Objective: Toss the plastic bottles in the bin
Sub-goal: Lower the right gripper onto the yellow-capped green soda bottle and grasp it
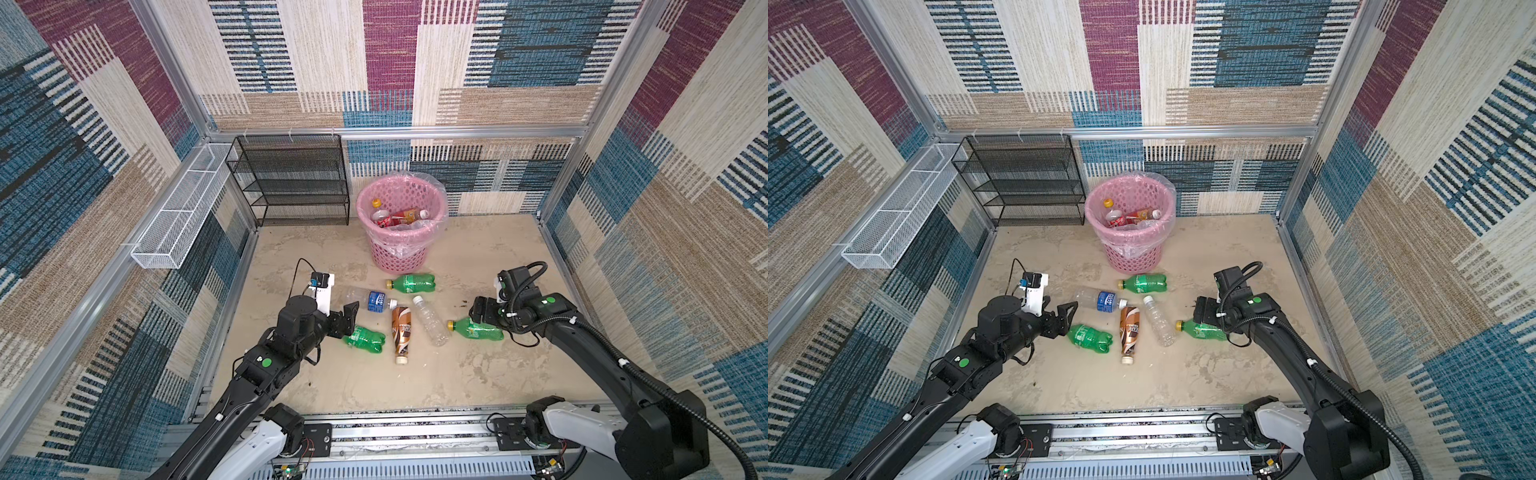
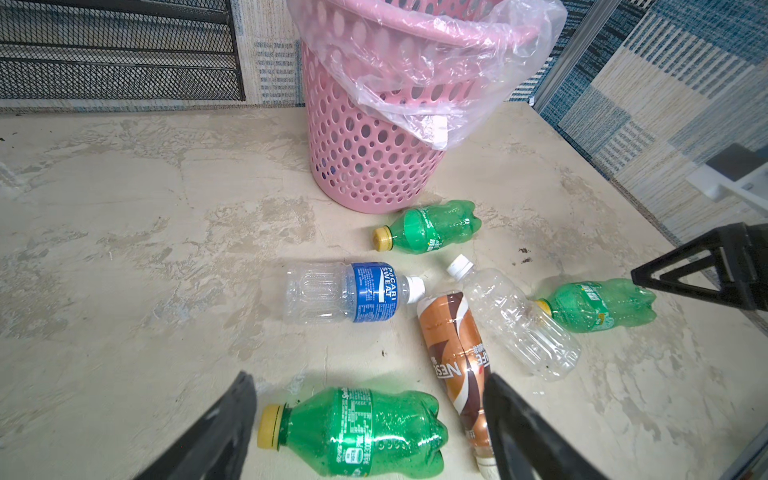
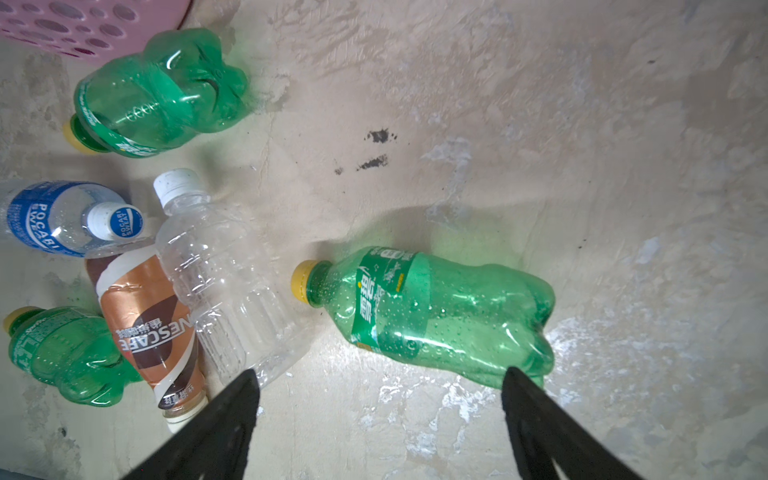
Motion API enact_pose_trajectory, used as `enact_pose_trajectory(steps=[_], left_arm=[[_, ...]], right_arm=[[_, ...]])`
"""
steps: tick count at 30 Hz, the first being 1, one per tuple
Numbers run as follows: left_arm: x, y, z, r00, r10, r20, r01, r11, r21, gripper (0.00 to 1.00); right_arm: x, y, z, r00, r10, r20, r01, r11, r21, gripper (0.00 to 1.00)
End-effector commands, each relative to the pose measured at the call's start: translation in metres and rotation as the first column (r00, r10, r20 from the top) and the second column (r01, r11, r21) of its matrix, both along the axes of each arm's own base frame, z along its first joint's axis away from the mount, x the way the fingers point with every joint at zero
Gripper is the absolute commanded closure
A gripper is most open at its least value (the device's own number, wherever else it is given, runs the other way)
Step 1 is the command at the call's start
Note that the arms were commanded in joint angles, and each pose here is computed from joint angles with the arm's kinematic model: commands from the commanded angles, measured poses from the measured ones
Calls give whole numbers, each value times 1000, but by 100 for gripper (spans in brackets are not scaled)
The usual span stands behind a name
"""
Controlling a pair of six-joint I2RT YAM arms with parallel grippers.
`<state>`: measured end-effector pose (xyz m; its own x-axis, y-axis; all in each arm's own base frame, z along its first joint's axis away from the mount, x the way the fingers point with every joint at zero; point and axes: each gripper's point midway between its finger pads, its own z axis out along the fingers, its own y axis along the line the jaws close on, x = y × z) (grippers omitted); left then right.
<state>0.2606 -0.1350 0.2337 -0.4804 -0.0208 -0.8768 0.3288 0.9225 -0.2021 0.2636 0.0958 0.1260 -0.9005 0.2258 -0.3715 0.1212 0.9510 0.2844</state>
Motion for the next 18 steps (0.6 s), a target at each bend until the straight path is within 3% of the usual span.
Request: enact_pose_trajectory(steps=[1,6,10,15,18], left_arm=[[3,-6,4,1000,-13,12,14,999,-34,14],[4,-8,2,1000,-18,8,18,999,-34,15],[4,-7,2,1000,-19,9,20,999,-32,14],[2,-5,1,1000,-13,12,13,1000,-28,15],[1,-4,1,1000,-12,17,13,1000,-22,15]], right_arm=[[2,-2,1,1000,21,3,-21,999,-39,8],[13,9,10,993,109,47,-107,993,-51,7],[33,23,37,959,222,176,-211,974,-76,10],[52,34,79,848,397,350,-345,916,-203,12],[56,33,82,764,531,367,-421,841,-340,12]])
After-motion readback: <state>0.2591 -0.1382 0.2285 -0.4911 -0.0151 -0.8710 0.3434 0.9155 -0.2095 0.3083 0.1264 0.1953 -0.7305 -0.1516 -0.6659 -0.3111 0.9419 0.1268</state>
